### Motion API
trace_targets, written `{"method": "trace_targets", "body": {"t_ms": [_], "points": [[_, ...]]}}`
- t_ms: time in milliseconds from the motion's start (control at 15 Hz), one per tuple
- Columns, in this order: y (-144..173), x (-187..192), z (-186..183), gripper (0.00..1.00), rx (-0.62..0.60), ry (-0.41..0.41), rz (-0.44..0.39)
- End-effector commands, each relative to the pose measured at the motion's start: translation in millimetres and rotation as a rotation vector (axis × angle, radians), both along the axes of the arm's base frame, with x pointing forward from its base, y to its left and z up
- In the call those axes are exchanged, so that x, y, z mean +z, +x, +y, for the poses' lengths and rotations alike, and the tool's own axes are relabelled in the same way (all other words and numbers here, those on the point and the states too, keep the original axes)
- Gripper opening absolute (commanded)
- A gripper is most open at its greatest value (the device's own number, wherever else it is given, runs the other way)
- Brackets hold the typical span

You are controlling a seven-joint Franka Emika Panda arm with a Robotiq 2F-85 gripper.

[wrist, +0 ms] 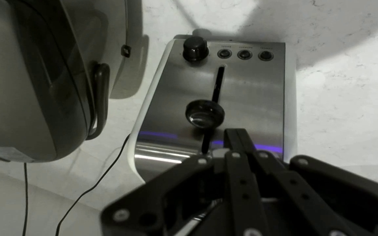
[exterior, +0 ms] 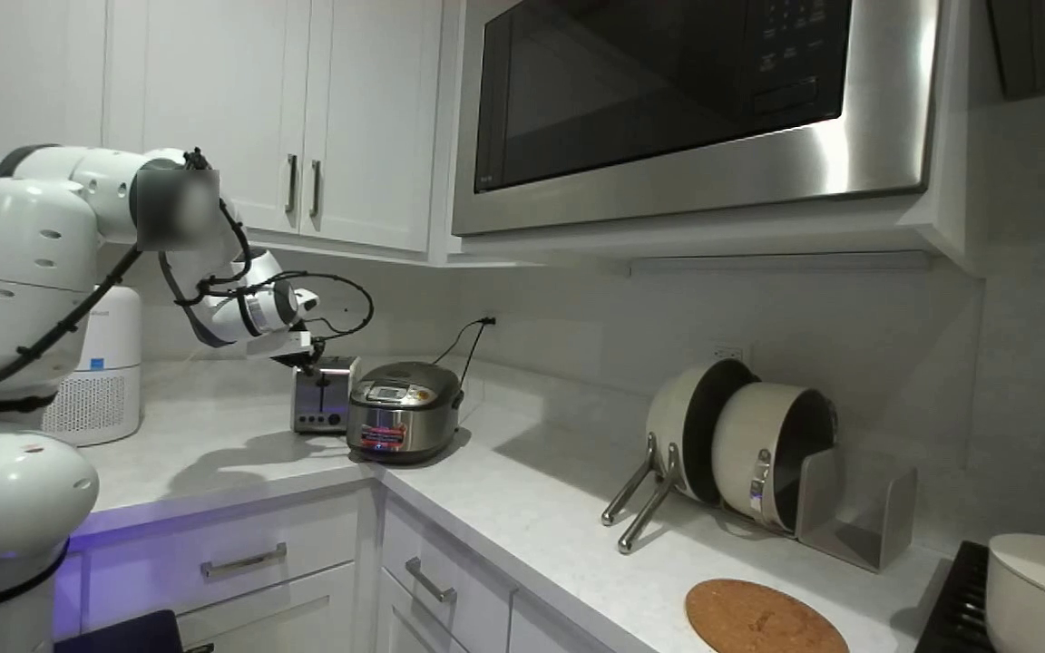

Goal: Push the lever on the toaster downwards

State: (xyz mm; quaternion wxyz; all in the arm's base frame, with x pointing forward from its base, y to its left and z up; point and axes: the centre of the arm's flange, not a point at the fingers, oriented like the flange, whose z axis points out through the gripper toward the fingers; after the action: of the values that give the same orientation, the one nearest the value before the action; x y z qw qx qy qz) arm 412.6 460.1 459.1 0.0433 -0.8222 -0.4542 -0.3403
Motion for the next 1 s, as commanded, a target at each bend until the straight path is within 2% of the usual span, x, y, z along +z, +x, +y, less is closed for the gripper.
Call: {"method": "trace_targets", "body": {"t_ms": [0,933], "points": [[8,5,14,0.00,-0.013,-0.002,-0.015],[34,-13,20,0.00,-0.009,-0.031,-0.021]]}}
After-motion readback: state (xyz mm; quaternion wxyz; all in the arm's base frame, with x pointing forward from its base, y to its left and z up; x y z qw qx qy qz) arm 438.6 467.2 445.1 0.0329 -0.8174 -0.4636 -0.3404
